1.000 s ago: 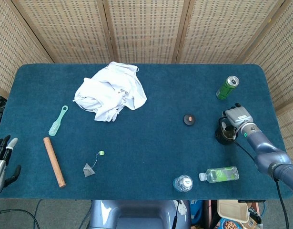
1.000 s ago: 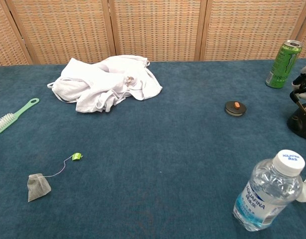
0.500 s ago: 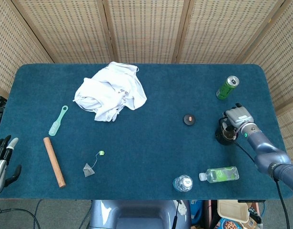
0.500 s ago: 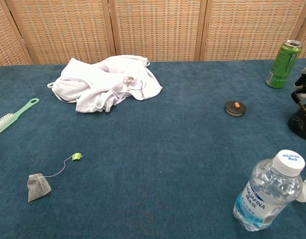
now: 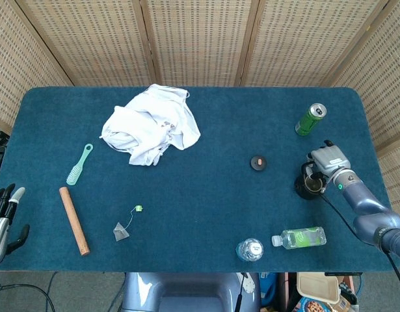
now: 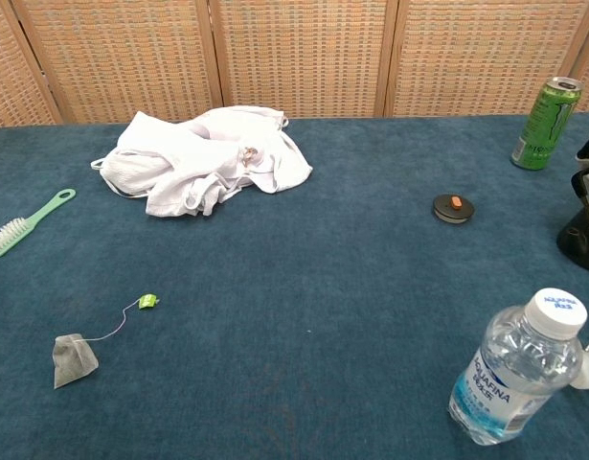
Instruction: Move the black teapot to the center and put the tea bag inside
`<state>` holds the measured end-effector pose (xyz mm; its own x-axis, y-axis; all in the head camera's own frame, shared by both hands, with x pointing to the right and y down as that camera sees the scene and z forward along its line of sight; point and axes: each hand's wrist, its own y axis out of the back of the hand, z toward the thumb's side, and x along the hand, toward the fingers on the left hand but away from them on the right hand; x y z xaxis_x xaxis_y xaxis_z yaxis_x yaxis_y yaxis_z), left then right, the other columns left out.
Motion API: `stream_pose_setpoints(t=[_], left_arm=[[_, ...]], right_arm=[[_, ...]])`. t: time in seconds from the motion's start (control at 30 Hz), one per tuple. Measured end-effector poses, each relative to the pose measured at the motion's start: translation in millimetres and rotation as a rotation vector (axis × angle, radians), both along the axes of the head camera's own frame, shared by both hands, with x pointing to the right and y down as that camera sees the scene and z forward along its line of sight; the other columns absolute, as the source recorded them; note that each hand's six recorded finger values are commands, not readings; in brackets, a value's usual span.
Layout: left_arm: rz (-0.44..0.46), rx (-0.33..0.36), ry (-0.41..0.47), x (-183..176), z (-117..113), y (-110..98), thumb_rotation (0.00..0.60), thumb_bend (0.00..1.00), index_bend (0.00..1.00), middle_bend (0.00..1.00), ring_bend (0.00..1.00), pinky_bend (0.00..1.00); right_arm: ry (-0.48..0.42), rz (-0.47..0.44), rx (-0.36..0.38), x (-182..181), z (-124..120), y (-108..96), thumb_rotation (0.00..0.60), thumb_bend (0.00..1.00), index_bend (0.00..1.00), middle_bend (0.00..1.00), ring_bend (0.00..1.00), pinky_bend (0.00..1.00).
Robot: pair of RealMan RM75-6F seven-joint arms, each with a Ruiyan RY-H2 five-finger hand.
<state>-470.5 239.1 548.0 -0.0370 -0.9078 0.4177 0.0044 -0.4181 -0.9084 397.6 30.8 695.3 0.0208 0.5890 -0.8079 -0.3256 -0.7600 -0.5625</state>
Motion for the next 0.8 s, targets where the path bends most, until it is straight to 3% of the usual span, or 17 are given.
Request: stream_pose_setpoints(t=[0.4,0.8], left_arm=[[0.012,0.014,0.006,3,-2,-5,0.6,0.43,0.0,0.0,0.0,0.0],[0.026,0.014,0.02,8,-3,-7,0.6,0.43,0.0,0.0,0.0,0.0]], right_arm=[[-0.034,0.023,0.047,10,-29,7,0.302,0.72,0.45,0.5,0.27,0.1],[-0.061,0.041,0.062,19,-47,30,0.301,0.72,0.45,0.49,0.27,0.1]])
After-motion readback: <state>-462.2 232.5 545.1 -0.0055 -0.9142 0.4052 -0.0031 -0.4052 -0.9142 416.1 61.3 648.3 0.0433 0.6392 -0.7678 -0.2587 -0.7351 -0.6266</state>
